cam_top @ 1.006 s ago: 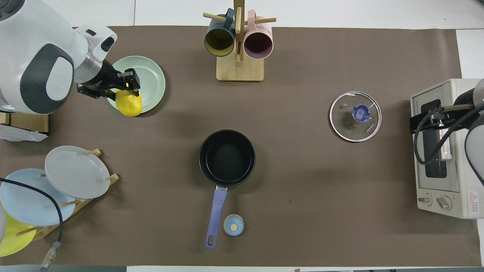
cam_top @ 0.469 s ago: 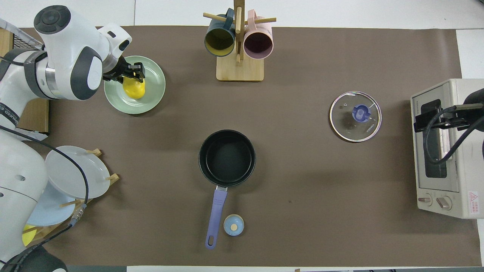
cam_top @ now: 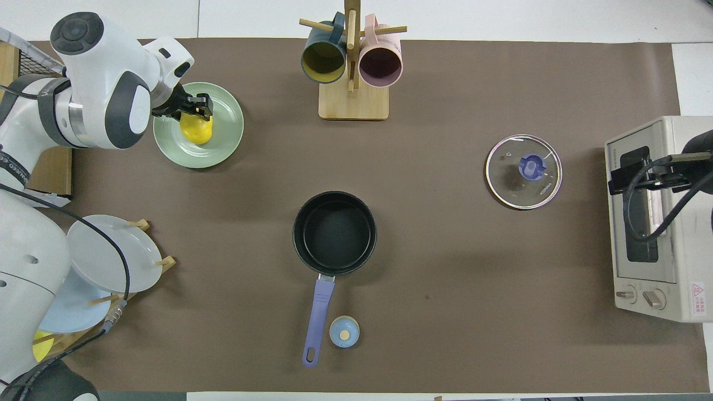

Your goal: Transfer potato from pot to plate

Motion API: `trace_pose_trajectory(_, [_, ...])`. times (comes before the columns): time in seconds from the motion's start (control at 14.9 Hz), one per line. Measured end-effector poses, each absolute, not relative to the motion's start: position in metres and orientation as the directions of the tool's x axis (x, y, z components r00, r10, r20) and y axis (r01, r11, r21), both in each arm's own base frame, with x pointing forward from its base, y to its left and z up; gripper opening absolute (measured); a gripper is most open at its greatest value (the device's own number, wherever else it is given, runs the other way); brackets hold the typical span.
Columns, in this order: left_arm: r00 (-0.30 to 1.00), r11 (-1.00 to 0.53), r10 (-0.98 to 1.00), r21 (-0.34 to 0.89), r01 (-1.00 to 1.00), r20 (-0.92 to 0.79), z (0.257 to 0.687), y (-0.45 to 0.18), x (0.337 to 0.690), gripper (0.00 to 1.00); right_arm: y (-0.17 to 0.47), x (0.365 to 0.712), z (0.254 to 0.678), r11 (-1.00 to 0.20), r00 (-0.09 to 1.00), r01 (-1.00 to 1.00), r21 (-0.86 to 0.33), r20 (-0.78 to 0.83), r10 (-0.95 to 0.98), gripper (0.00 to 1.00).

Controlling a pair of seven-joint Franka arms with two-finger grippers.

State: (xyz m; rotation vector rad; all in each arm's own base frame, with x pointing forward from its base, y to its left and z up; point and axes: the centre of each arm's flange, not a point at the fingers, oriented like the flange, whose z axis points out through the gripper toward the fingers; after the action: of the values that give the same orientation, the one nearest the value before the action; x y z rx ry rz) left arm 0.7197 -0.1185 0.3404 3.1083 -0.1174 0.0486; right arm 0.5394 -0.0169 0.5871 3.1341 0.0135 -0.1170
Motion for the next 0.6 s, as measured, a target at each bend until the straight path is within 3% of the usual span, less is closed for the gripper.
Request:
trace_pose_trajectory(0.2, [0.996,-0.997,-0.073,0.03,-0.075,0.043,0.347,-0.116,0.72,0.97,-0.017,0.539,0.587,-1.0,0.997,0.009,0.005,-0.075,0.008,1.0])
trace_pose_trajectory(0.4, [0.996,-0.999,-0.043,0.027,-0.046,0.079,0.391,-0.094,0.719,1.0,-0.017,0.539,0.587,-1.0,0.997,0.009,0.005,-0.075,0.008,1.0])
trace_pose_trajectory(0.6, [0.997,-1.0,-0.008,0.012,-0.009,0.078,0.475,-0.066,0.695,1.0,-0.017,0.539,0.587,-1.0,0.997,0.009,0.005,-0.075,0.008,1.0])
